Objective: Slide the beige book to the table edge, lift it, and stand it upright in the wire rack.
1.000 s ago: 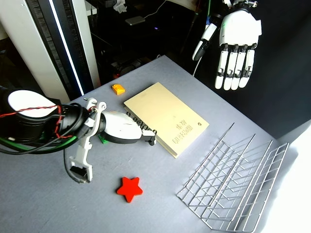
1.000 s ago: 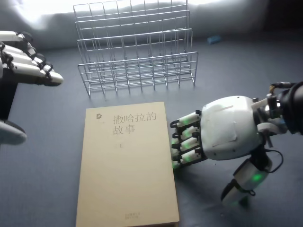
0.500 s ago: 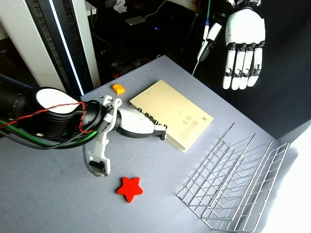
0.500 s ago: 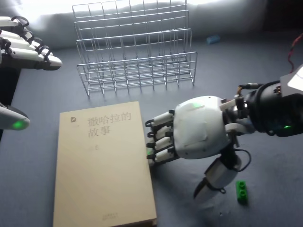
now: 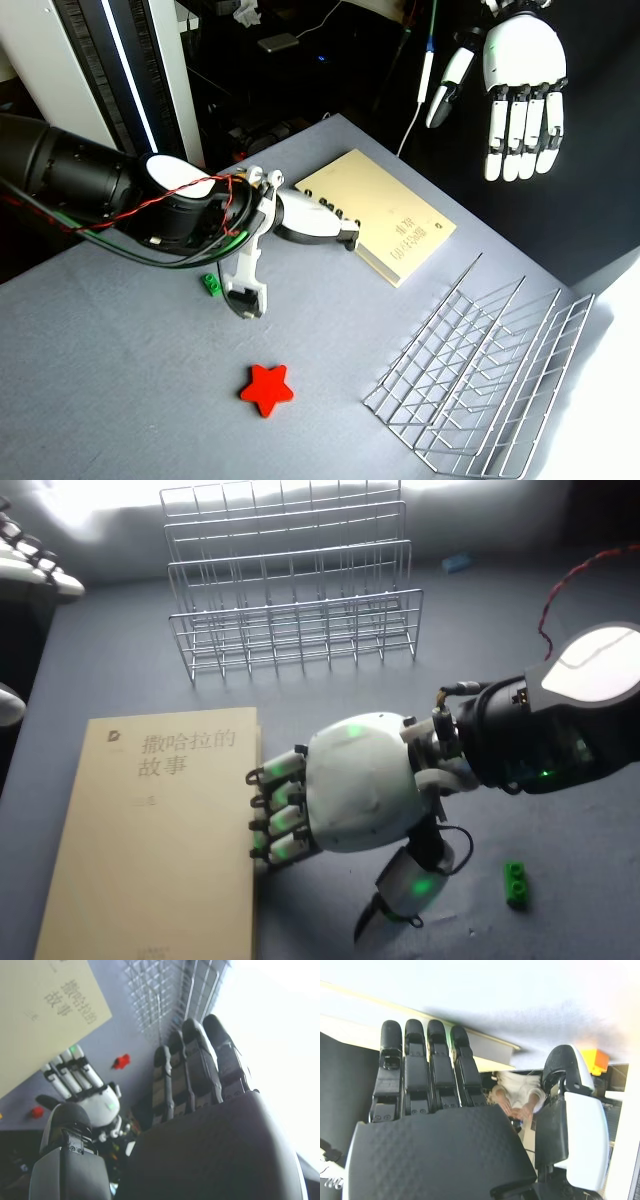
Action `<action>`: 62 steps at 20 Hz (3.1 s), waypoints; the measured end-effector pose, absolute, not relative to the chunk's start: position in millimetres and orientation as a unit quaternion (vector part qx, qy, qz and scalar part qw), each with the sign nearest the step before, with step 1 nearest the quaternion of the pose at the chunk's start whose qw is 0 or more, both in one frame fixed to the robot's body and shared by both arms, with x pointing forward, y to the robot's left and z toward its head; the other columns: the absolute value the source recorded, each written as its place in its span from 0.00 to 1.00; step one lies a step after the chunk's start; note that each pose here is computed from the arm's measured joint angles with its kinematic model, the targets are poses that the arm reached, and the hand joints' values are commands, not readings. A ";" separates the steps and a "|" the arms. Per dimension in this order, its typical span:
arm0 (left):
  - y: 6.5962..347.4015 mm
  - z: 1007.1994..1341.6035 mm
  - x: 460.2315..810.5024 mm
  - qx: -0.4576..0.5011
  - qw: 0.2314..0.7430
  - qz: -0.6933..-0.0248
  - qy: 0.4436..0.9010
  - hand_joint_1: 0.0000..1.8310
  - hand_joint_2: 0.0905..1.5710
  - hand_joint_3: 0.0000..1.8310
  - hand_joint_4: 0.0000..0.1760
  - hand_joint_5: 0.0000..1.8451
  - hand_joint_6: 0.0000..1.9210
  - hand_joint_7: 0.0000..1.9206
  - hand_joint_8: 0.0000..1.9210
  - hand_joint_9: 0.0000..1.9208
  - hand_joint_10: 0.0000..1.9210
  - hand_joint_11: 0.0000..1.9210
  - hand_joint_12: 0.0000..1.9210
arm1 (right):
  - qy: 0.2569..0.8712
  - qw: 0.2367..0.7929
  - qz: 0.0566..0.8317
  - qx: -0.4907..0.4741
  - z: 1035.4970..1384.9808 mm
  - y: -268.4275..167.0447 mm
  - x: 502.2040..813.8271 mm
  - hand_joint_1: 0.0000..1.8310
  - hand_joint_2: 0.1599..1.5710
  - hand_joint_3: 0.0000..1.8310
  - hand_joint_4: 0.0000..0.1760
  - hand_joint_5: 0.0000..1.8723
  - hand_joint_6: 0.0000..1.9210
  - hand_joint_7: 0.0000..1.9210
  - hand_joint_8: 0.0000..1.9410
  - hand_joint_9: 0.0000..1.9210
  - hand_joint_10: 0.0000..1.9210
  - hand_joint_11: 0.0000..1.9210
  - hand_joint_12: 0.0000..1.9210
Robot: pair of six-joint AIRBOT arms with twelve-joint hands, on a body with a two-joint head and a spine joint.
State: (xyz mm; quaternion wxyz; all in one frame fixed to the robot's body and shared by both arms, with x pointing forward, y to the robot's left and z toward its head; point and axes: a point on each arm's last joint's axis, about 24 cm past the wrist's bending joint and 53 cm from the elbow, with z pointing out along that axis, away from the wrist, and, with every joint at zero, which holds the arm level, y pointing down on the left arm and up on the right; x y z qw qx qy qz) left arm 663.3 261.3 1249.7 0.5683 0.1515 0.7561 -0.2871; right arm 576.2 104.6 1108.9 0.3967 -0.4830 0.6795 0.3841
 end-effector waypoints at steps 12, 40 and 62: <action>280.6 1250.3 686.1 0.017 0.560 -0.307 0.769 0.12 0.66 0.00 0.00 0.17 0.00 0.16 0.00 0.14 0.00 0.00 0.34 | 0.683 0.403 0.378 -0.479 1103.2 111.0 592.0 0.08 0.62 0.00 0.00 0.13 0.00 0.16 0.00 0.17 0.00 0.00 0.46; 354.6 1168.0 690.7 -0.398 0.411 -0.359 0.737 0.14 0.66 0.00 0.00 0.18 0.00 0.17 0.00 0.16 0.00 0.00 0.37 | 0.666 0.419 0.387 -0.480 1116.7 162.8 595.8 0.09 0.62 0.00 0.00 0.13 0.00 0.16 0.00 0.17 0.00 0.00 0.47; 383.9 1139.2 678.4 -0.539 0.377 -0.343 0.670 0.35 0.61 0.00 0.00 0.17 0.00 0.16 0.00 0.15 0.00 0.00 0.34 | 0.656 0.424 0.393 -0.485 1121.6 190.9 591.1 0.09 0.62 0.00 0.00 0.13 0.00 0.15 0.00 0.17 0.00 0.00 0.46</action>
